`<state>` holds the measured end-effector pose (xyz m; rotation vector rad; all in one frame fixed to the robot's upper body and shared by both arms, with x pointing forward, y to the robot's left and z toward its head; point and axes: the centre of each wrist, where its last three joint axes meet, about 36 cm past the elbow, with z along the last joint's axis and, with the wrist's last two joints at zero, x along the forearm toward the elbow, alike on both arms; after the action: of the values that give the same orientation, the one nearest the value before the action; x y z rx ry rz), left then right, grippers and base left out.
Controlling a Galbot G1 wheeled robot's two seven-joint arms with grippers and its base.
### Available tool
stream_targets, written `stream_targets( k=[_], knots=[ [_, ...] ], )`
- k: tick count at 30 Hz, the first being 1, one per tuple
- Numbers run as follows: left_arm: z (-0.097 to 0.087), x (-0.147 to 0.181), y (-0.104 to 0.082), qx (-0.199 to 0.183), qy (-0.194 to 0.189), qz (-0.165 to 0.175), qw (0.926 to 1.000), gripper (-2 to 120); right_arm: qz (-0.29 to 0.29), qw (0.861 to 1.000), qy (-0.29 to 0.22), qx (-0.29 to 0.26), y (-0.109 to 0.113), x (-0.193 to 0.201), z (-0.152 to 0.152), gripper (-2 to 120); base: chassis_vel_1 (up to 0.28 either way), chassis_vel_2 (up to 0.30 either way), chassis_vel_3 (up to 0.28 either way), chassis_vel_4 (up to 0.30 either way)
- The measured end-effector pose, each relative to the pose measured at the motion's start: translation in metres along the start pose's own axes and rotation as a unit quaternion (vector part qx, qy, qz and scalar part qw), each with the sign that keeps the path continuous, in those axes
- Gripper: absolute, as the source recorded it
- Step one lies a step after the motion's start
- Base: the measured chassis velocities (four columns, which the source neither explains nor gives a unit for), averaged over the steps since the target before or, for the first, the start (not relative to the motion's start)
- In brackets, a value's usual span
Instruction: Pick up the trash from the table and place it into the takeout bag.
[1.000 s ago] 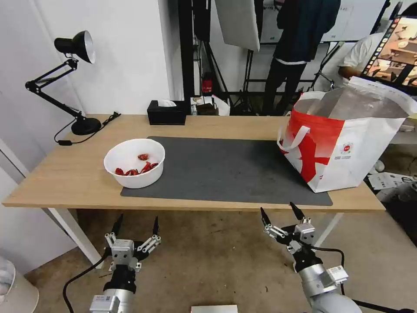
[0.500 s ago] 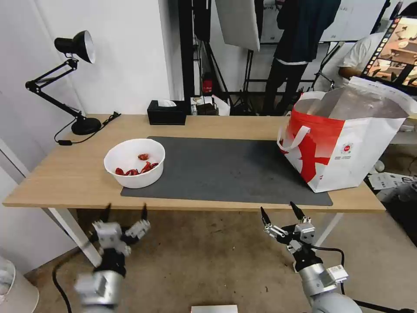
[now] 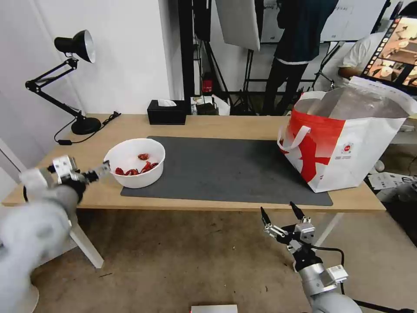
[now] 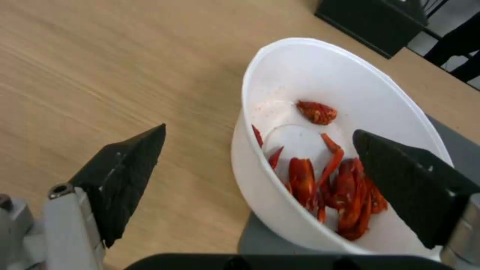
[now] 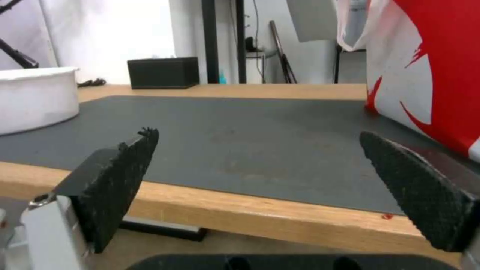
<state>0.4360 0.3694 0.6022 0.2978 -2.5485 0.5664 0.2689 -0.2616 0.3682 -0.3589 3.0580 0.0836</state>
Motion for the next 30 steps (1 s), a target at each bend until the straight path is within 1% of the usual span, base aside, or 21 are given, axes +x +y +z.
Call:
stream_targets(
  k=[1,2,5,6,9,10,12,17,19,20,21,22,23,26,27,29,30],
  knots=[
    [-0.008,-0.008,0.001,0.009,0.013,0.001,0.9999,100,0.0,1.0,0.0,0.0,0.0,0.0,0.0,100,0.0,0.0,0.0,0.0],
    [-0.008,-0.008,0.001,0.009,0.013,0.001,0.9999,100,0.0,1.0,0.0,0.0,0.0,0.0,0.0,100,0.0,0.0,0.0,0.0],
    [-0.02,-0.031,0.003,0.024,0.034,-0.003,0.9991,100,0.0,1.0,0.0,0.0,0.0,0.0,0.0,100,0.0,0.0,0.0,0.0],
    [-0.02,-0.031,0.003,0.024,0.034,-0.003,0.9991,100,0.0,1.0,0.0,0.0,0.0,0.0,0.0,100,0.0,0.0,0.0,0.0],
    [-0.029,-0.053,0.006,0.041,0.056,-0.008,0.9976,100,0.0,1.0,0.0,0.0,0.0,0.0,0.0,100,0.0,0.0,0.0,0.0],
    [-0.029,-0.053,0.006,0.041,0.056,-0.008,0.9976,100,0.0,1.0,0.0,0.0,0.0,0.0,0.0,100,0.0,0.0,0.0,0.0],
    [-0.033,-0.064,0.006,0.044,0.075,-0.008,0.9962,100,0.0,1.0,0.0,0.0,0.0,0.0,0.0,100,0.0,0.0,0.0,0.0],
    [-0.031,-0.08,-0.002,0.041,0.094,-0.013,0.9947,100,0.0,1.0,0.0,0.0,0.0,0.0,0.0,100,0.0,0.0,0.0,0.0],
    [-0.028,-0.094,-0.008,0.047,0.106,-0.027,0.9929,100,0.0,1.0,0.0,0.0,0.0,0.0,0.0,100,0.0,0.0,0.0,0.0],
    [-0.028,-0.094,-0.008,0.047,0.106,-0.027,0.9929,100,0.0,1.0,0.0,0.0,0.0,0.0,0.0,100,0.0,0.0,0.0,0.0],
    [-0.027,-0.1,-0.009,0.049,0.112,-0.038,0.9918,99,0.0,1.0,0.0,0.0,0.0,0.0,0.0,100,0.0,0.0,0.0,0.0],
    [-0.026,-0.103,-0.009,0.051,0.115,-0.043,0.9912,94,0.0,1.0,0.0,0.0,0.0,0.0,0.0,100,0.0,0.0,0.0,0.0],
    [-0.026,-0.103,-0.009,0.051,0.115,-0.043,0.9912,94,0.0,1.0,0.0,0.0,0.0,0.0,0.0,100,0.0,0.0,0.0,0.0],
    [-0.024,-0.107,-0.01,0.052,0.117,-0.049,0.9906,82,0.0,1.0,0.0,0.0,0.0,0.0,0.0,100,0.0,0.0,0.0,0.0],
    [-0.024,-0.107,-0.01,0.052,0.117,-0.049,0.9906,82,0.0,1.0,0.0,0.0,0.0,0.0,0.0,100,0.0,0.0,0.0,0.0],
    [-0.023,-0.107,-0.011,0.052,0.116,-0.05,0.9906,72,0.0,1.0,0.0,0.0,0.0,0.0,0.0,100,0.0,0.0,0.0,0.0],
    [-0.022,-0.108,-0.011,0.052,0.116,-0.05,0.9906,65,0.0,1.0,0.0,0.0,0.0,0.0,0.0,100,0.0,0.0,0.0,0.0]
  ],
)
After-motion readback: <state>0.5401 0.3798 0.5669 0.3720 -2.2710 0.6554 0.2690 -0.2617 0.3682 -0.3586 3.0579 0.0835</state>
